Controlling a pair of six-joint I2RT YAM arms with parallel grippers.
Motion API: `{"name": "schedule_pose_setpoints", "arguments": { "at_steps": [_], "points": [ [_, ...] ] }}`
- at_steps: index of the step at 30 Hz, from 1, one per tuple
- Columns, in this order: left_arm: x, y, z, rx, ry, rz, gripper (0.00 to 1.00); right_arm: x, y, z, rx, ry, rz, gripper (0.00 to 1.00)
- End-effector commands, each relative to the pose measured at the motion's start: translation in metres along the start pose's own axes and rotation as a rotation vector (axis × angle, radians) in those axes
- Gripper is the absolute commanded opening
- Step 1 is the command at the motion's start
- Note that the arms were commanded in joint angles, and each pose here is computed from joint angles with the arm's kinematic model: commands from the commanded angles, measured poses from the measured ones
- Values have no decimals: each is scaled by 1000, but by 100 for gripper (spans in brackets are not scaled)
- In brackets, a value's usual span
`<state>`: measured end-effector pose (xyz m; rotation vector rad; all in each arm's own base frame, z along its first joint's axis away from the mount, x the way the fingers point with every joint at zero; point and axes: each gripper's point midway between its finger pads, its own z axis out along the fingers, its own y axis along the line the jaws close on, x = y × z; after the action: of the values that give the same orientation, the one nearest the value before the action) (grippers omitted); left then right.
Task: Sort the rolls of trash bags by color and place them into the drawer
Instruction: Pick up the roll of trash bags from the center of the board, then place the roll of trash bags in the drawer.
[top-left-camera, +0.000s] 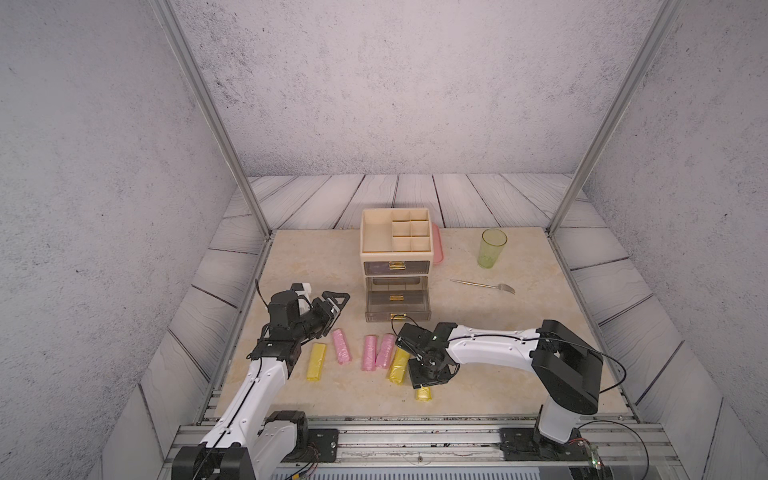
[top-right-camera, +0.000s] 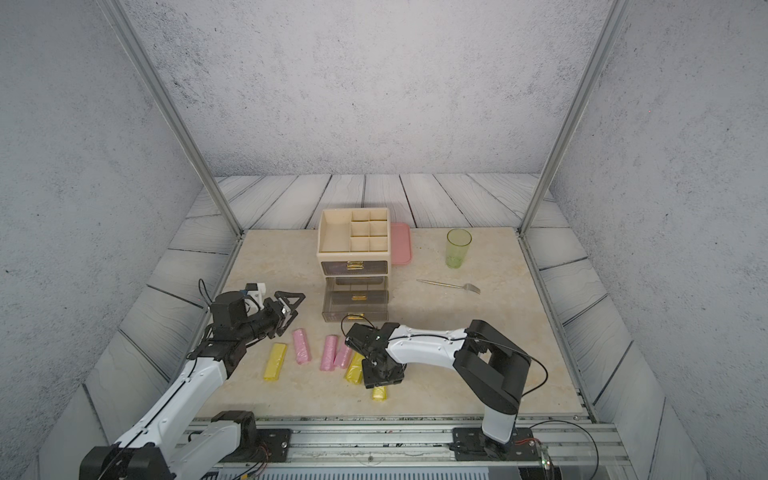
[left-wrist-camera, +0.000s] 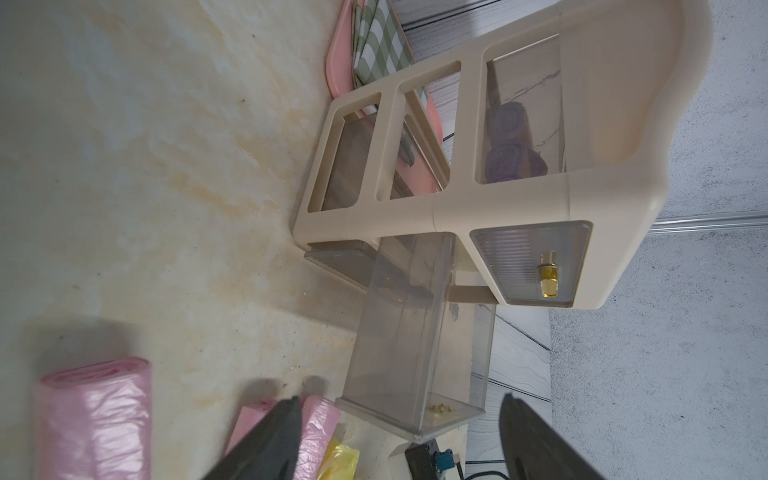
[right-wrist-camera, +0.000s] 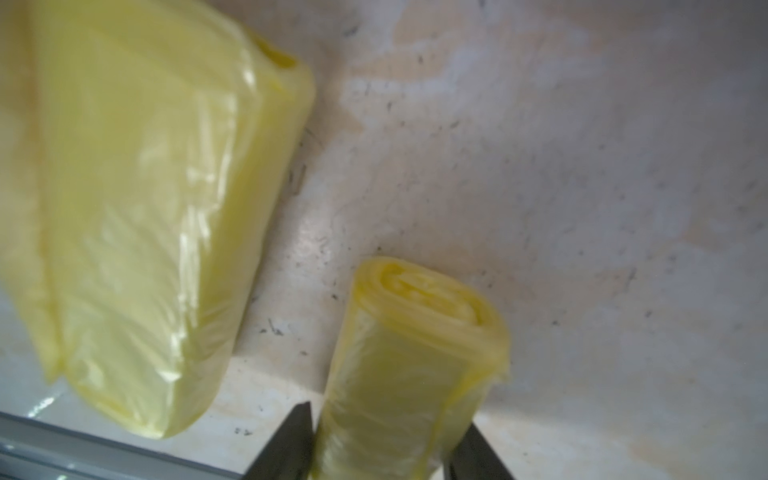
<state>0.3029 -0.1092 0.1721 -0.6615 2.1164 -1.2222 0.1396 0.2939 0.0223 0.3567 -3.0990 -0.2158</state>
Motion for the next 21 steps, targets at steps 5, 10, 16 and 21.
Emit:
{"name": "schedule_pose_setpoints", "arguments": {
  "at_steps": [5, 10, 16, 21],
  "points": [
    [1, -3, -3, 19, 0, 14, 80, 6, -21, -13, 68, -36, -77, 20],
    [1, -6, -2, 23, 11, 21, 80, -5, -23, -61, 64, -167, -263, 11],
    [4, -15, -2, 37, 59, 44, 80, -45, -13, -154, 113, -471, -598, 13],
    [8, -13, -2, 33, 75, 30, 80, -83, 11, -213, 244, -626, -916, 7]
  ]
}}
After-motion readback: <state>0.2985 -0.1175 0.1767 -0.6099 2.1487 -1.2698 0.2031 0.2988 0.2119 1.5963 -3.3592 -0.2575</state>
